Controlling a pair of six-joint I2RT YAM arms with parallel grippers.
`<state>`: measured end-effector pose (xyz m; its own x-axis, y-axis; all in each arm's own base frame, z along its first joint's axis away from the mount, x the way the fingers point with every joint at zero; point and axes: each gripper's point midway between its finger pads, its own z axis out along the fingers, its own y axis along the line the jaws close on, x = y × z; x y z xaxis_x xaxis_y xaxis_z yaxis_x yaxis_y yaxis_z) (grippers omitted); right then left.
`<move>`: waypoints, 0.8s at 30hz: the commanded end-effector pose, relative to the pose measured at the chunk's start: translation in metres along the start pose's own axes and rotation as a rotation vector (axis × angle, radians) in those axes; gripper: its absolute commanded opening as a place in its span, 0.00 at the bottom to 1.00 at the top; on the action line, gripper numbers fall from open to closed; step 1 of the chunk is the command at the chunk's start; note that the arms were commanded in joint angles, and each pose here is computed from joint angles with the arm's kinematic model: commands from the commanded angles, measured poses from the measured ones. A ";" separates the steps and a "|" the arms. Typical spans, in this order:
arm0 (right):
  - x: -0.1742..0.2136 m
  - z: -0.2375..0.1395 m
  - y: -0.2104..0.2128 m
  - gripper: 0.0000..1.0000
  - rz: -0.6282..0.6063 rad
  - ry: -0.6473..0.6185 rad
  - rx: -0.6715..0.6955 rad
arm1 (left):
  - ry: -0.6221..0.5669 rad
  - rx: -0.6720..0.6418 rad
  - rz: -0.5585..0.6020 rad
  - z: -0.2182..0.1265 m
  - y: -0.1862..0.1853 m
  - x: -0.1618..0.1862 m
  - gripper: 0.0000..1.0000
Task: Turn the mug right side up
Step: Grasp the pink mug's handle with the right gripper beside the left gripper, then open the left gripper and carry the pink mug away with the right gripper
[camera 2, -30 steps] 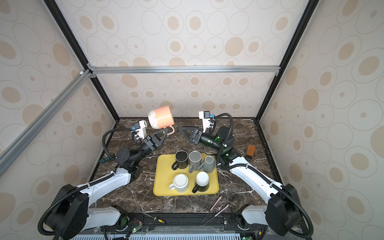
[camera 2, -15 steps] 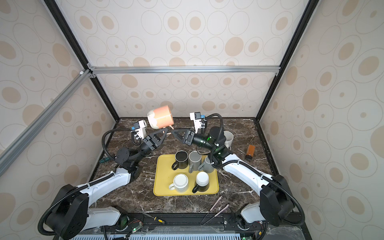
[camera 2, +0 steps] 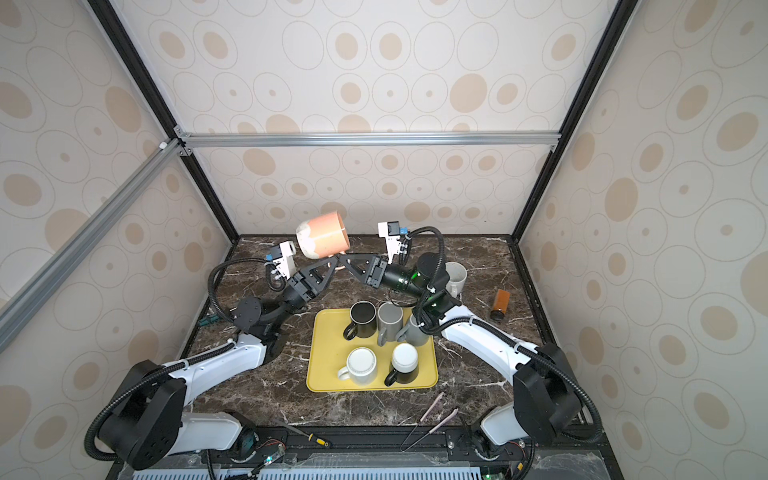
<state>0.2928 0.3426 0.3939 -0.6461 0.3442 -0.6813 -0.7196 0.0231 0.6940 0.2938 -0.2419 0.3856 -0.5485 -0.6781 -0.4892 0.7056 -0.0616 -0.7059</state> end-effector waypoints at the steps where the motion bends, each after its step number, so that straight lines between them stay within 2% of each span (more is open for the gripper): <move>1: -0.008 0.007 0.015 0.31 -0.004 -0.018 -0.062 | -0.047 0.166 0.059 0.000 -0.045 -0.011 0.00; 10: -0.009 0.010 0.013 0.23 0.010 -0.026 -0.068 | -0.060 0.176 0.044 0.000 -0.042 -0.012 0.00; 17: -0.011 0.016 0.013 0.00 0.042 -0.029 -0.089 | -0.066 0.184 0.012 0.001 -0.034 -0.009 0.00; 21: -0.011 0.015 0.007 0.00 0.055 -0.038 -0.054 | -0.056 0.158 0.013 0.004 -0.027 -0.007 0.00; 23: -0.013 0.014 0.004 0.00 0.050 -0.044 -0.024 | -0.038 0.129 0.025 0.006 -0.022 -0.004 0.17; 24: -0.014 0.014 0.004 0.00 0.043 -0.049 -0.014 | -0.034 0.107 0.025 0.006 -0.017 -0.003 0.33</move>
<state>0.3105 0.3506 0.3839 -0.6875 0.3651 -0.6278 -0.6688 0.0184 0.7432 0.3048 -0.2412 0.3754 -0.5635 -0.7081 -0.4256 0.6802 -0.1054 -0.7254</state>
